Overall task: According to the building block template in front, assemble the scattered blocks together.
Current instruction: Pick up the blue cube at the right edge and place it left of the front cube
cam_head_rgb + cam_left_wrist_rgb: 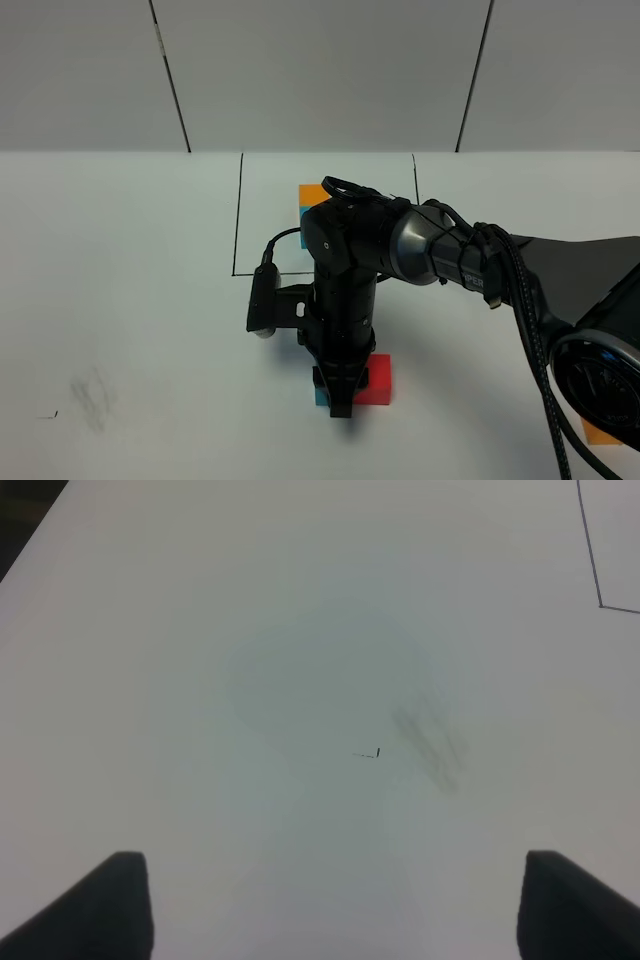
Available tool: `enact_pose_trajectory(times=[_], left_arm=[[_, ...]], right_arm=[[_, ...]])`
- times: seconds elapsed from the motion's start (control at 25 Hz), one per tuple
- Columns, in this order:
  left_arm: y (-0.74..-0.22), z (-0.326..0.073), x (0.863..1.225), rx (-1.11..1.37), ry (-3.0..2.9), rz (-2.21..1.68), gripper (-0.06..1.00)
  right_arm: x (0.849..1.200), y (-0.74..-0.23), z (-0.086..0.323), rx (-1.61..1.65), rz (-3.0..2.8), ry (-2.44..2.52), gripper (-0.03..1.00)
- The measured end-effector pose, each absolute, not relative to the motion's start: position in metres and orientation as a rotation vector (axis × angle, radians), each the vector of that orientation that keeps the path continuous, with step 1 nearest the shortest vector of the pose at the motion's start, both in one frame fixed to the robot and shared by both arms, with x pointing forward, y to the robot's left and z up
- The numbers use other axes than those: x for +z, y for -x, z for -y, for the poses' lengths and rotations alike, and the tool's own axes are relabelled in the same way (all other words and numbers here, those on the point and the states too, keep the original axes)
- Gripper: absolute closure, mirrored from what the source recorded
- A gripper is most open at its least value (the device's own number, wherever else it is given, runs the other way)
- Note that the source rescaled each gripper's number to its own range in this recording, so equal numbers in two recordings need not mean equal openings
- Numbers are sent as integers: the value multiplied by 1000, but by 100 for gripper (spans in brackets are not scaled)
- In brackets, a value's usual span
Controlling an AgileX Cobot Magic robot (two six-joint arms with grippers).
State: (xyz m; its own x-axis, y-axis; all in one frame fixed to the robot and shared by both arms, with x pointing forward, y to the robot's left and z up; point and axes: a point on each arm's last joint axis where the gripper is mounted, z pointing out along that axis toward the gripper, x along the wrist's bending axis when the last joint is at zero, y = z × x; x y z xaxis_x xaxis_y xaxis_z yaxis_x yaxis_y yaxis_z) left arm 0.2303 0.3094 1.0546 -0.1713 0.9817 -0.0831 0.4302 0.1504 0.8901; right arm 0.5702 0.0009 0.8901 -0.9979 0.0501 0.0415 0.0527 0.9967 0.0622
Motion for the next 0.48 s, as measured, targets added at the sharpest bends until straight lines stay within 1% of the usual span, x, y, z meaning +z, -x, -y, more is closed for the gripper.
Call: enact_pose_trajectory(times=[0.48], left_arm=[[-230, -309, 1055, 974, -1365, -1711, 13]], right_arm=[[890, -570, -1, -100, 3098, 83, 96]])
